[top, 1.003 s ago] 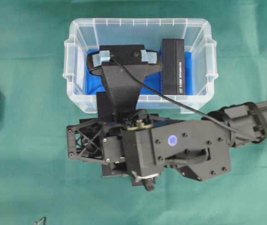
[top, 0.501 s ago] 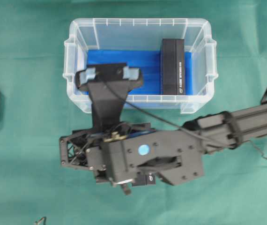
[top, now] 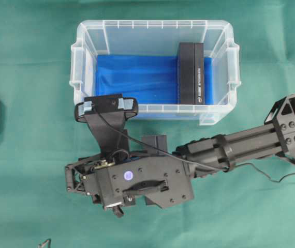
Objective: Take the box out of the case with the right arm.
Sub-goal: 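Carry the held box out of the case toward the front, then lower the box onto the tablecloth left of the first box and release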
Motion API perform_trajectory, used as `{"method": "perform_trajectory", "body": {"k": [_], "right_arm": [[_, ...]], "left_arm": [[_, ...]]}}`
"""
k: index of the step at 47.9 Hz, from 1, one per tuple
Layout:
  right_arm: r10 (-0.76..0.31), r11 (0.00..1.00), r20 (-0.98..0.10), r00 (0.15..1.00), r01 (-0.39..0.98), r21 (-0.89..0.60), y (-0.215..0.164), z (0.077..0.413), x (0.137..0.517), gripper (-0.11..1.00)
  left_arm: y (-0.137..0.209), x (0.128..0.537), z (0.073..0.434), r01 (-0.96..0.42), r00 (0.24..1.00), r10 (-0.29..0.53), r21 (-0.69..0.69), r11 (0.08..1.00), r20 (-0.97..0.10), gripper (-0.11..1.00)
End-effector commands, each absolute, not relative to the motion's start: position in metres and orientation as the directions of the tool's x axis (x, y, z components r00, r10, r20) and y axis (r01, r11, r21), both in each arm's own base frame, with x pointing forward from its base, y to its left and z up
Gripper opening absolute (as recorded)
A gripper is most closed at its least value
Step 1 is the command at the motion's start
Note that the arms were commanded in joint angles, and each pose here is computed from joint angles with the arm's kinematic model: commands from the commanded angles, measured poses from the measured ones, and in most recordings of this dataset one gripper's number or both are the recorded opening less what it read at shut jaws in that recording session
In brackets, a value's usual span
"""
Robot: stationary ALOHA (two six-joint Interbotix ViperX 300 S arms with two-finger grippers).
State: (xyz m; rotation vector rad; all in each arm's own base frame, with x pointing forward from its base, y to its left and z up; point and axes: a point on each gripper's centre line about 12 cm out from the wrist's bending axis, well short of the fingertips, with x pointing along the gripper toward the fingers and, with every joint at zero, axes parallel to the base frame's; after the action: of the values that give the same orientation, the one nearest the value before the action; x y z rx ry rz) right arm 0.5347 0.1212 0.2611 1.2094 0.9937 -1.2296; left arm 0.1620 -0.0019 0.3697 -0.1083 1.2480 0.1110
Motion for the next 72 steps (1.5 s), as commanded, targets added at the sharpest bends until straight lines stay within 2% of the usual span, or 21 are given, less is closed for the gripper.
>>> {"method": "perform_trajectory", "body": {"k": [1, 9, 16, 33, 54, 56, 61, 63, 72], "right_arm": [[-0.116, -0.063, -0.981, 0.154, 0.985, 0.162, 0.121, 0.274, 0.533, 0.67], [-0.079, -0.052, -0.981, 0.177, 0.982, 0.182, 0.127, 0.250, 0.541, 0.67], [-0.060, -0.048, -0.985, 0.164, 0.985, 0.167, 0.130, 0.236, 0.540, 0.67], [-0.061, -0.050, -0.988, 0.142, 0.988, 0.145, 0.129, 0.229, 0.538, 0.67], [-0.063, -0.035, -0.983, 0.172, 0.984, 0.174, 0.128, 0.230, 0.542, 0.67], [-0.068, -0.037, -0.983, 0.172, 0.984, 0.174, 0.127, 0.230, 0.542, 0.70], [-0.076, -0.033, -0.982, 0.174, 0.984, 0.177, 0.127, 0.230, 0.542, 0.87], [-0.077, -0.034, -0.981, 0.176, 0.983, 0.179, 0.127, 0.231, 0.542, 0.90], [-0.080, -0.035, -0.981, 0.178, 0.983, 0.181, 0.126, 0.233, 0.541, 0.90]], "left_arm": [[-0.001, 0.163, 0.376, -0.146, 0.333, 0.025, -0.025, 0.989, -0.942, 0.00], [-0.001, 0.162, 0.376, -0.146, 0.333, 0.027, -0.024, 0.989, -0.942, 0.00], [-0.001, 0.163, 0.375, -0.146, 0.332, 0.025, -0.025, 0.989, -0.943, 0.00], [-0.001, 0.162, 0.376, -0.147, 0.333, 0.025, -0.026, 0.989, -0.942, 0.00], [-0.001, 0.162, 0.375, -0.147, 0.332, 0.025, -0.025, 0.989, -0.943, 0.00], [-0.001, 0.162, 0.376, -0.147, 0.333, 0.027, -0.024, 0.989, -0.942, 0.00], [-0.001, 0.162, 0.376, -0.147, 0.333, 0.025, -0.026, 0.989, -0.942, 0.00], [-0.001, 0.162, 0.376, -0.147, 0.333, 0.025, -0.026, 0.989, -0.942, 0.00], [-0.001, 0.162, 0.376, -0.147, 0.335, 0.025, -0.026, 0.989, -0.942, 0.00]]}}
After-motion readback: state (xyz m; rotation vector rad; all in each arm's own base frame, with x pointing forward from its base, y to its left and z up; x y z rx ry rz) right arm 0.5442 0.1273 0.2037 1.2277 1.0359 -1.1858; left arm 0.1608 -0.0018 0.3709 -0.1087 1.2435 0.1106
